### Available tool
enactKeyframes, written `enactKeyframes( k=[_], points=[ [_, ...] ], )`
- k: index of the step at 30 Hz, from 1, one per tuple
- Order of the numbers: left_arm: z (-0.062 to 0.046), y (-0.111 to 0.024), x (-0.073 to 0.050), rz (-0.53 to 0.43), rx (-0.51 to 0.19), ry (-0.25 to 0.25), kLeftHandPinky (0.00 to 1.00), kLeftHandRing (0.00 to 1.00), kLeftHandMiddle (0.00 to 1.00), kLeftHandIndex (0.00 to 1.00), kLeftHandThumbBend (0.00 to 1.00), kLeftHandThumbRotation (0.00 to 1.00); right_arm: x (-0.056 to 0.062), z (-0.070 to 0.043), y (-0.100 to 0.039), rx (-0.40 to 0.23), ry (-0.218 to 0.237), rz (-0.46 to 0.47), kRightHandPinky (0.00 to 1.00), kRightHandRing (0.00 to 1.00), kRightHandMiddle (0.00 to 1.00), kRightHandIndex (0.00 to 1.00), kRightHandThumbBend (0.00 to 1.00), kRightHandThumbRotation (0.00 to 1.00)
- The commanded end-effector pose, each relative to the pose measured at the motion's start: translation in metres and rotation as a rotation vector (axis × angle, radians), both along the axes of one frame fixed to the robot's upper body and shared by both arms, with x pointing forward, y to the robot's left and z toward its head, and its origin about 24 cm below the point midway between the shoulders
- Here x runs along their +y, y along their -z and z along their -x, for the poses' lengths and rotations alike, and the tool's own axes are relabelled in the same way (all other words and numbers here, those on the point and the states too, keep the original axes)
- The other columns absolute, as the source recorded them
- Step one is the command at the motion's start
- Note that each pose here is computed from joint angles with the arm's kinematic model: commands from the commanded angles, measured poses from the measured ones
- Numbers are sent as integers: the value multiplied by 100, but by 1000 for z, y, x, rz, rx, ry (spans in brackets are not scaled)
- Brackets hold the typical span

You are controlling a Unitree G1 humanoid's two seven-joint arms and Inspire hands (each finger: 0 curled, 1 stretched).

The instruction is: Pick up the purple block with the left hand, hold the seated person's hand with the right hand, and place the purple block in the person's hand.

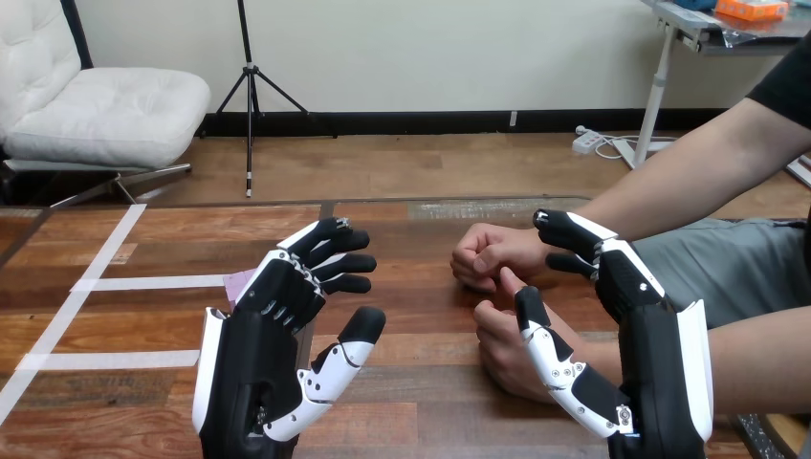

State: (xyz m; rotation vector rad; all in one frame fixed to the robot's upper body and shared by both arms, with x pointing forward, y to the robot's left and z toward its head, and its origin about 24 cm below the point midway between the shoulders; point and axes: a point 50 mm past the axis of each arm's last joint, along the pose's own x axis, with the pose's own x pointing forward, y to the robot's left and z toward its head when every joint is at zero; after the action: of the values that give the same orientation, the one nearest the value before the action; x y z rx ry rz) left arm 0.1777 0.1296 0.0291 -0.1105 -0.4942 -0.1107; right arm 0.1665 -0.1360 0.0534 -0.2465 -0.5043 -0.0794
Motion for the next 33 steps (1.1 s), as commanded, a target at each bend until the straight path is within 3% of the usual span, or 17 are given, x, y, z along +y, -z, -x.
enactKeyframes(
  k=[1,33],
  points=[
    [-2,-6,-7,44,-28,-12,62,67,73,74,60,33,1,-12,-11,-68,0,-16,72,78,78,74,33,17],
    [-1,-8,-6,50,-39,-18,61,67,73,74,61,34,-1,-10,-11,-72,8,-2,71,77,78,74,33,19]
  ],
)
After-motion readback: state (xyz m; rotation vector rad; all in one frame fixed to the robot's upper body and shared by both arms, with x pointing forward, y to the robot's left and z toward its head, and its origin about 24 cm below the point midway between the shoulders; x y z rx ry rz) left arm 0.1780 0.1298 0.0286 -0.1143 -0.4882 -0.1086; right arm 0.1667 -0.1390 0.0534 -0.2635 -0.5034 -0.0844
